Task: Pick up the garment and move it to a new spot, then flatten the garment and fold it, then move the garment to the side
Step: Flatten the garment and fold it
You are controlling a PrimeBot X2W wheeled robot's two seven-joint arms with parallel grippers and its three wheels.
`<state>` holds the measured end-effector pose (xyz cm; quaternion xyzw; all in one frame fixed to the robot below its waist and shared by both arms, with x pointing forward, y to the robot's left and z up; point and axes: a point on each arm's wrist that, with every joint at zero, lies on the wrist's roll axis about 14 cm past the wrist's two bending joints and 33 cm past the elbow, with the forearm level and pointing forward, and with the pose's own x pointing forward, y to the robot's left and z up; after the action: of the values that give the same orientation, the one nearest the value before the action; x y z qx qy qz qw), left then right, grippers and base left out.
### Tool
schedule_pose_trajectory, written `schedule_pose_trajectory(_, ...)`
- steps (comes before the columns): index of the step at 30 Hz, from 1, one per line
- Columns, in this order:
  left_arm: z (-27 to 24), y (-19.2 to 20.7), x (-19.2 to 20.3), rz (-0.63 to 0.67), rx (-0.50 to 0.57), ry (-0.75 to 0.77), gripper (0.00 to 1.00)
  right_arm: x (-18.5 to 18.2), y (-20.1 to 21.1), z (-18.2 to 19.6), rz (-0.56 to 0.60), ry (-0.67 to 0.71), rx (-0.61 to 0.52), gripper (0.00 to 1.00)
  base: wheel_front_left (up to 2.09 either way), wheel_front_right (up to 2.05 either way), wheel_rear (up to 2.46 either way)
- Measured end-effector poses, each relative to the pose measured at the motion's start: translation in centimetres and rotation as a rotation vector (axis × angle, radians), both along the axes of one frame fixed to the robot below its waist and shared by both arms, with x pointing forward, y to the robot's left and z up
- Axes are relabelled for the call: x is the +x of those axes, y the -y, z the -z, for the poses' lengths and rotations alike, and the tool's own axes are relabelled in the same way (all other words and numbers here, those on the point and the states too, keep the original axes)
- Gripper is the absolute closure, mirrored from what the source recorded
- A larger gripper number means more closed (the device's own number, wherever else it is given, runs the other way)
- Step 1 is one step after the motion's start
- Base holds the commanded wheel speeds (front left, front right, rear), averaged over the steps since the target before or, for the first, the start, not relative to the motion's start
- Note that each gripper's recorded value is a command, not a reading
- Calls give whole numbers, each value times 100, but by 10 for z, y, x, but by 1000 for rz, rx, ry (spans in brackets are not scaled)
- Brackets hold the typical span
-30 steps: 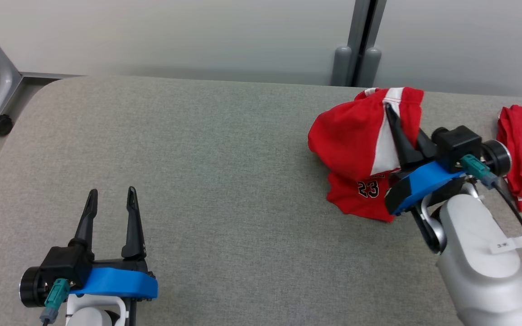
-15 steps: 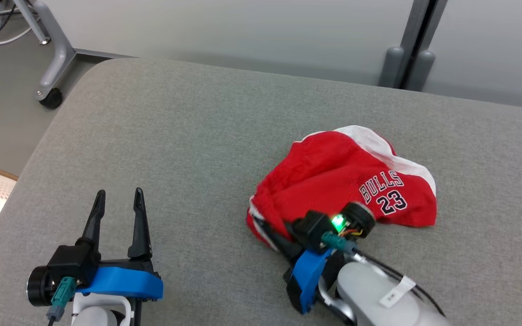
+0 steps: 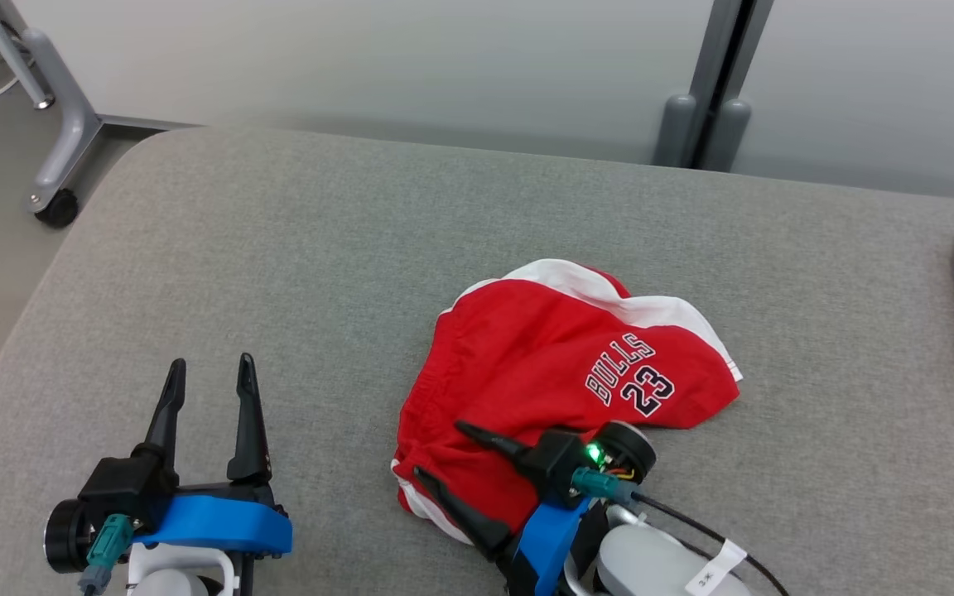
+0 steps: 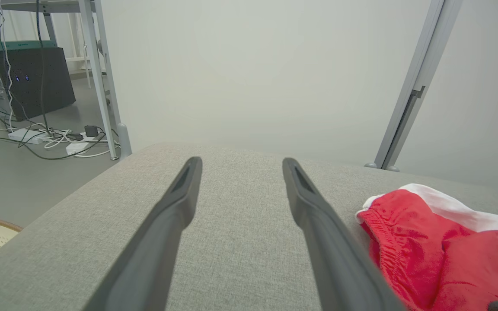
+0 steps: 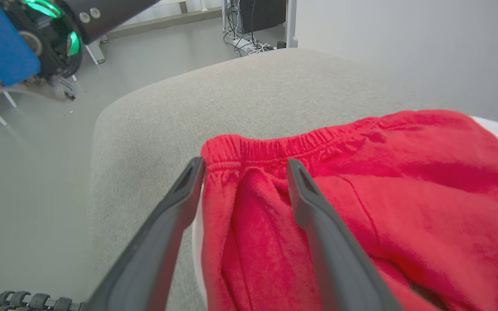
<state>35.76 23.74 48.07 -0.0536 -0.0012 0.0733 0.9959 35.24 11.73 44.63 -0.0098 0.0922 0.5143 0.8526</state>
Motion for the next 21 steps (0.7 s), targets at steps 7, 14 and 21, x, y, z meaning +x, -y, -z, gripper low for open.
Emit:
schedule_pose_trajectory(7, -3, 4, 2, 15, 5, 13, 0, 45, 42, -49, 197, 121, 98, 0, 0, 0, 0)
schedule_pose_trajectory(14, -6, 8, 6, 30, 13, 23, 0, 59, 113, -40, 383, 147, 64, 0, 0, 0, 0)
schedule_pose_trajectory(21, -6, 7, 9, 28, 24, 24, 0, 43, 148, -15, 459, 97, 11, 0, 0, 0, 0)
